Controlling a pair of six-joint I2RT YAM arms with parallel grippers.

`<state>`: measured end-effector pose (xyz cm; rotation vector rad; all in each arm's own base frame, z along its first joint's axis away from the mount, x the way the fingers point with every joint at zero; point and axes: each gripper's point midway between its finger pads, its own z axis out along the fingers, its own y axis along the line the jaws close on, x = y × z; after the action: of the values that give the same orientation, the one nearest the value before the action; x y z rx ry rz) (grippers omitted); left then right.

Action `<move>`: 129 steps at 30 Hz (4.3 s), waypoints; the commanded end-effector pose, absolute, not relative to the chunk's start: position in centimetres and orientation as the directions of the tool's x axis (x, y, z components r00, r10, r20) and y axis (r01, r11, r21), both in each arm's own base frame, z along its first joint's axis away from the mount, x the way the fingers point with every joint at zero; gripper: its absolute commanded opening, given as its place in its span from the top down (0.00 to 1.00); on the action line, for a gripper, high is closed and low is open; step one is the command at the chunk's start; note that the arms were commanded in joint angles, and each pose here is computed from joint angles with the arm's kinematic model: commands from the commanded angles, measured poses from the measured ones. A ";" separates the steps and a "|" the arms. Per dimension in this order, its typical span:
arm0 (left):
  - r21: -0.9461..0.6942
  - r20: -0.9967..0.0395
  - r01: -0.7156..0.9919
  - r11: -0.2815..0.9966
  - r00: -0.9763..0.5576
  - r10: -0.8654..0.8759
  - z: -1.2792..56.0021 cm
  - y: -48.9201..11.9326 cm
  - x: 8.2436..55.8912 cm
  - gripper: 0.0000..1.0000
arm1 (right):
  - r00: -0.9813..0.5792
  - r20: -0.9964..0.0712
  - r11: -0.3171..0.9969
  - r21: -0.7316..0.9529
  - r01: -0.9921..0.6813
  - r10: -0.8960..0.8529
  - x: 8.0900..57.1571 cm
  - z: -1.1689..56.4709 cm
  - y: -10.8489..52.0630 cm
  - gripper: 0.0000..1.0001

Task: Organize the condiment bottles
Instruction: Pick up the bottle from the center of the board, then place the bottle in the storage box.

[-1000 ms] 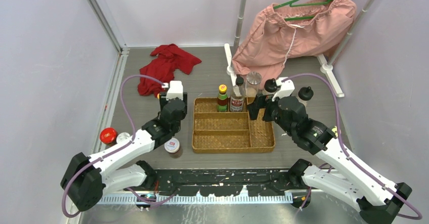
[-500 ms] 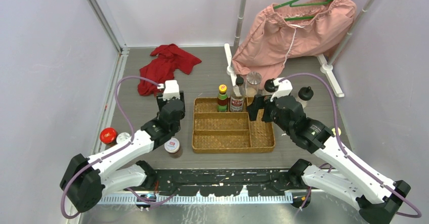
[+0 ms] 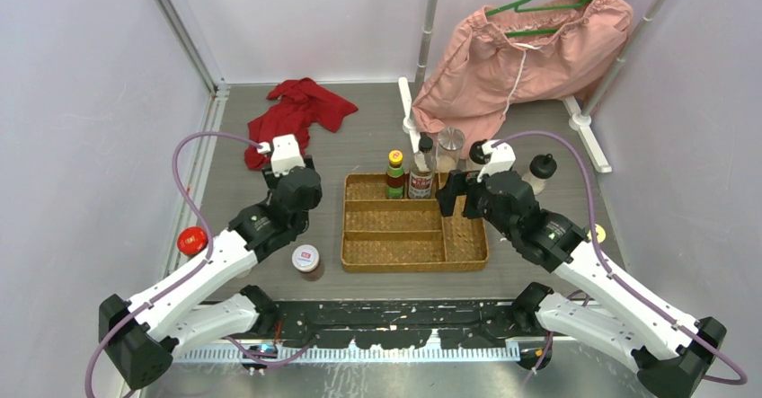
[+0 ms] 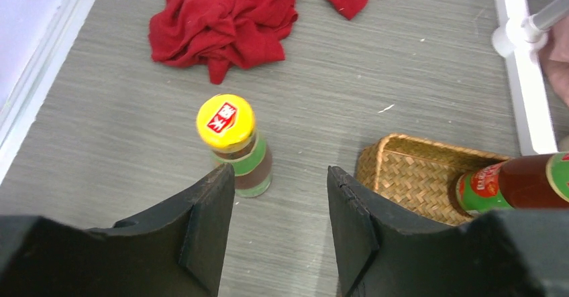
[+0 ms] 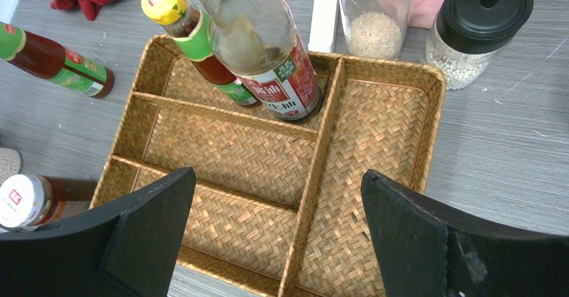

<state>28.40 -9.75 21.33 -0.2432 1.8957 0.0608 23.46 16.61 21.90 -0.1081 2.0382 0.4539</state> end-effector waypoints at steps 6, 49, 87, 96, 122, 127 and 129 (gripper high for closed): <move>-0.023 -0.939 -0.333 0.943 -0.316 -0.134 20.0 -7.1 27.4 0.46 | -0.473 -0.866 0.911 0.315 -0.266 0.161 23.6 22.2 16.9 0.00; -0.014 -0.986 -0.342 0.940 -0.151 -0.070 17.4 -4.4 33.8 0.46 | -0.511 -0.853 0.925 0.273 -0.264 0.106 23.9 20.3 17.2 0.00; -0.095 -0.986 -0.216 0.972 -0.112 -0.122 19.5 -4.7 34.4 0.78 | -0.538 -0.838 0.925 0.272 -0.265 0.092 23.9 18.8 17.6 0.00; -0.126 -0.983 -0.038 0.991 -0.127 -0.130 19.9 -7.8 34.5 0.78 | -0.532 -0.840 0.923 0.281 -0.262 0.104 23.8 19.0 17.5 0.00; -0.086 -0.994 0.162 0.983 -0.085 -0.073 26.9 -11.6 36.1 0.79 | -0.531 -0.842 0.922 0.278 -0.269 0.099 23.9 19.0 17.6 0.00; -0.102 -0.994 0.212 0.972 -0.067 -0.090 29.2 -12.4 35.8 0.79 | -0.528 -0.843 0.920 0.281 -0.272 0.102 24.0 19.1 17.7 0.00; -0.103 -0.994 0.240 0.965 -0.066 -0.090 29.8 -12.9 35.7 0.79 | -0.529 -0.843 0.921 0.281 -0.271 0.102 24.0 19.1 17.7 0.00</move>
<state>35.12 -11.55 21.61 0.1226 1.8268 -0.1602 23.42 17.24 17.81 -0.1420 2.1264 0.4316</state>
